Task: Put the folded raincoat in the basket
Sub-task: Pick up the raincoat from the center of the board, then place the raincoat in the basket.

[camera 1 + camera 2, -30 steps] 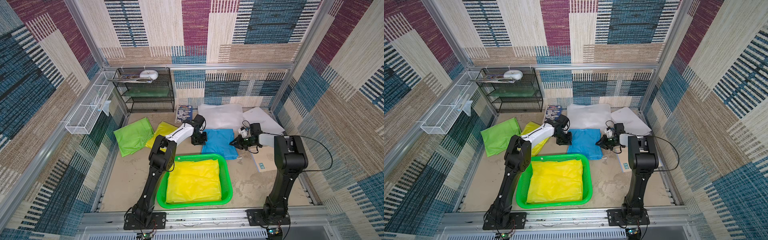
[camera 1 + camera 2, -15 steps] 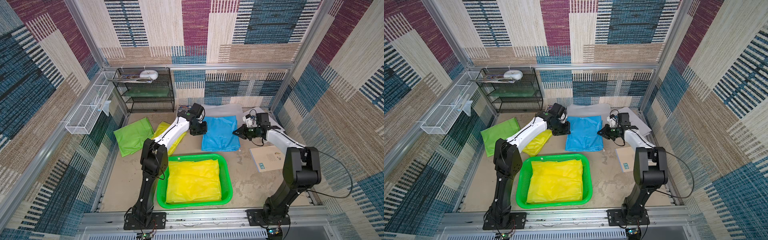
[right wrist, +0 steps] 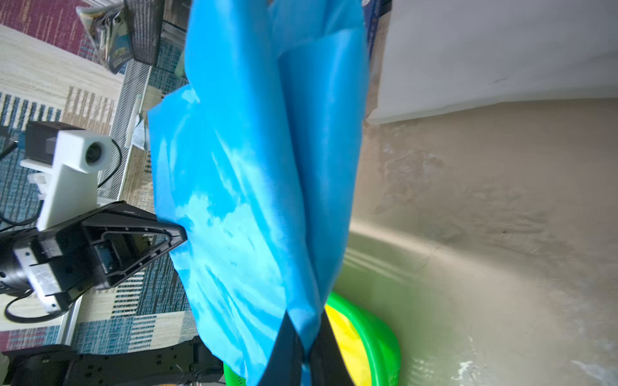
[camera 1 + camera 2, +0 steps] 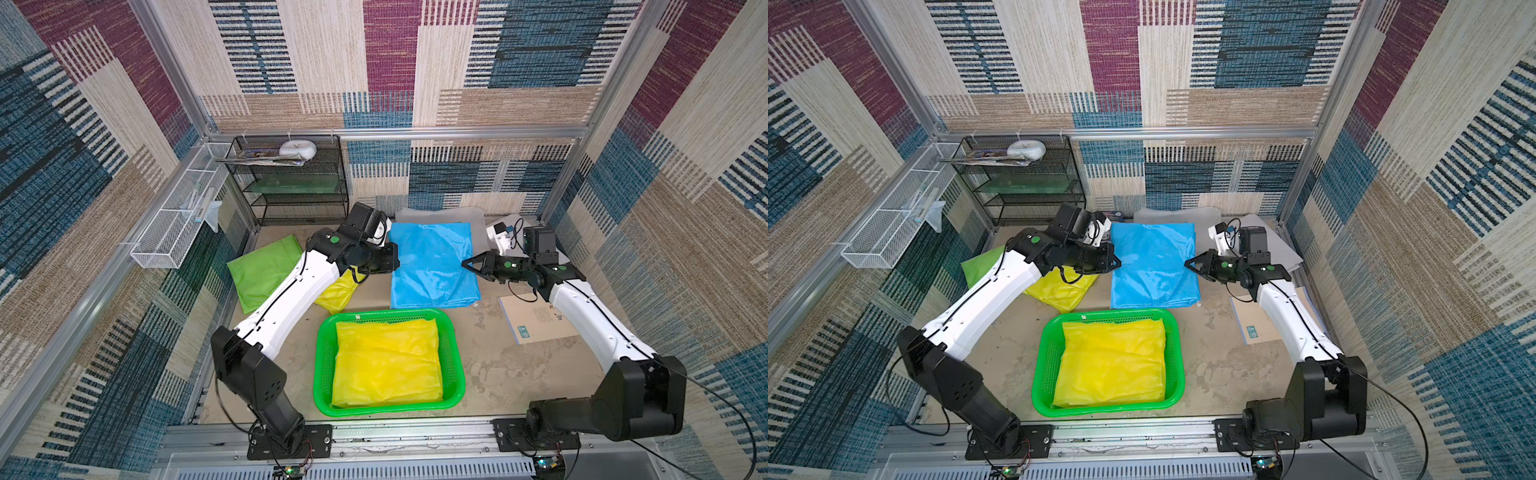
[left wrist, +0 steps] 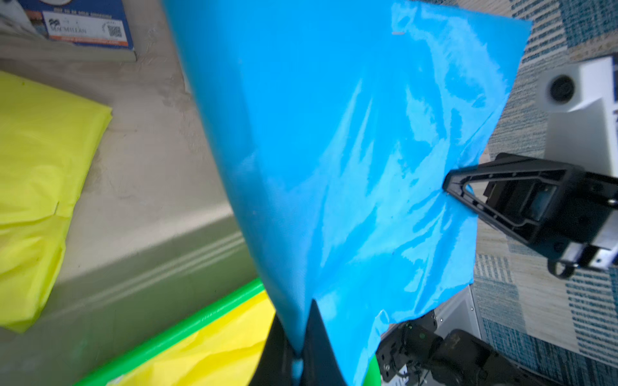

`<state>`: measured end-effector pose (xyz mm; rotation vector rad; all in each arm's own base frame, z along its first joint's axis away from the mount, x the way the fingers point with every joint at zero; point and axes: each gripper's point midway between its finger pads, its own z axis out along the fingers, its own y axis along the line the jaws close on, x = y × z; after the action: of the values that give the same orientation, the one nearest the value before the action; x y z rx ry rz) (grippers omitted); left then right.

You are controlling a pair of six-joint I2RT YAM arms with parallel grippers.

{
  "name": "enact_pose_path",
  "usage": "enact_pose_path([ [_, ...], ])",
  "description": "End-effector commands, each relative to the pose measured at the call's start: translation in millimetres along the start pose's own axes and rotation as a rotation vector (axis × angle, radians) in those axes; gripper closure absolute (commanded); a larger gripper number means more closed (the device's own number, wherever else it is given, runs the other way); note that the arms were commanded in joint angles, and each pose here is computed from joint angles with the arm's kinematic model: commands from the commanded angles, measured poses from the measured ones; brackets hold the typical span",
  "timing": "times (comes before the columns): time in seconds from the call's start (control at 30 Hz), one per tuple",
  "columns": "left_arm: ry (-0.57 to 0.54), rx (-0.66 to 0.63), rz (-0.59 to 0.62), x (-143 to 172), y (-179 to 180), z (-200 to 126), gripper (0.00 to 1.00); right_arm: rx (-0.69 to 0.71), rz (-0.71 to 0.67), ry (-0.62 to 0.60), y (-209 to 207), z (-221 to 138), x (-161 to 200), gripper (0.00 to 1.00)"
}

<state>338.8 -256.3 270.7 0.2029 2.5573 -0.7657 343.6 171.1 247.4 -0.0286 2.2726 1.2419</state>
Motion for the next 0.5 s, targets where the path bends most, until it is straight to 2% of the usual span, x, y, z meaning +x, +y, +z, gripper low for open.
enact_pose_path([
  [0.0,-0.008,-0.051,0.004,24.6,17.5,-14.4,1.00,0.016,0.002,-0.006,9.6,1.5,16.1,1.00],
  [0.17,-0.036,-0.098,-0.011,67.8,43.4,-36.1,1.00,0.003,-0.029,0.015,32.1,4.9,59.9,1.00],
  [0.33,-0.050,-0.043,-0.074,110.1,52.7,-50.1,1.00,-0.047,-0.036,0.049,44.1,7.7,107.6,1.00],
  [0.47,-0.040,-0.026,-0.122,144.9,65.8,-54.0,1.00,-0.050,-0.006,0.100,36.3,12.0,148.7,1.00],
])
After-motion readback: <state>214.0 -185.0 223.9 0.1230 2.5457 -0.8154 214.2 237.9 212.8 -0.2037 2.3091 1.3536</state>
